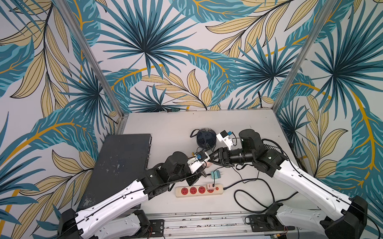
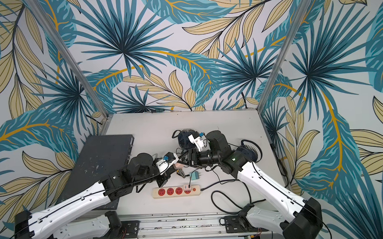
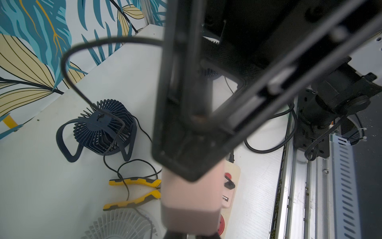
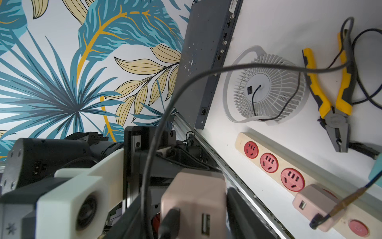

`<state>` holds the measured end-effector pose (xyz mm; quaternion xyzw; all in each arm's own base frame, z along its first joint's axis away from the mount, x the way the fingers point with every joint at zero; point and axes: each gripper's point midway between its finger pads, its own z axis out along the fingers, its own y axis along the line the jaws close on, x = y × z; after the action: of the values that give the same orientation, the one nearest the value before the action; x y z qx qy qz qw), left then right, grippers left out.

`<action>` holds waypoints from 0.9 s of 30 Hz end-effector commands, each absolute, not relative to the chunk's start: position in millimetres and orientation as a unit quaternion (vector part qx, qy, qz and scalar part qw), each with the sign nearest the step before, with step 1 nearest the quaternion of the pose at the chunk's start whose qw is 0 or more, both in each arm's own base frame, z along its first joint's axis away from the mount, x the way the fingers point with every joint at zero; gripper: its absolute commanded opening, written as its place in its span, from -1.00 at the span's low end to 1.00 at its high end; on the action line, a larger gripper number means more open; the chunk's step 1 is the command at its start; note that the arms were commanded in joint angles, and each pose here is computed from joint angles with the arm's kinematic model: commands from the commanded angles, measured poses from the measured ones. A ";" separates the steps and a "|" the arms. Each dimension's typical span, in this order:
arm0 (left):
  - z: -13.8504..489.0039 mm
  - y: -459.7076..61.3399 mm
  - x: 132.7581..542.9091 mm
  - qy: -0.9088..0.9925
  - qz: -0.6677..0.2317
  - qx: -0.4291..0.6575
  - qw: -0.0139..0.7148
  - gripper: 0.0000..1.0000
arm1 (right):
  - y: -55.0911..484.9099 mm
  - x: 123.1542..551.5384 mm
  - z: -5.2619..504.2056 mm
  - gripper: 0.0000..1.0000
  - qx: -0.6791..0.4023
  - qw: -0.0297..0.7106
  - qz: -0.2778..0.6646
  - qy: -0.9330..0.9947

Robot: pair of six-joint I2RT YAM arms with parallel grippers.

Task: Plug the desk fan into the power strip
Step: Pick up the plug from the center of the board.

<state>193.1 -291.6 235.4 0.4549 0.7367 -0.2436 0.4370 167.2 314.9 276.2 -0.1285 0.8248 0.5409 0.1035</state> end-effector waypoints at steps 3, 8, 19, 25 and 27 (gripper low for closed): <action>229.4 -295.1 192.5 0.733 -0.227 0.472 0.434 -0.88 | 319.4 163.0 282.2 0.01 -0.148 0.099 0.541 0.822; 226.5 -296.5 191.6 0.735 -0.230 0.472 0.430 -0.88 | 322.1 163.6 279.6 -0.14 -0.152 0.094 0.541 0.822; 204.3 -283.8 195.4 0.800 -0.246 0.376 0.398 0.49 | 315.7 175.2 250.4 -0.63 -0.133 0.109 0.496 0.851; 169.4 -232.4 181.1 0.867 -0.271 0.202 0.366 1.00 | 316.2 174.8 238.4 -0.81 -0.106 0.140 0.502 0.847; 150.5 -206.9 175.9 0.892 -0.263 0.135 0.342 1.00 | 316.9 172.2 231.6 -0.84 -0.101 0.147 0.490 0.853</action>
<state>177.1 -235.6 165.2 0.2623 0.8545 -0.2568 0.3674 170.3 313.5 231.0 -0.1113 0.8569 0.4896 0.1163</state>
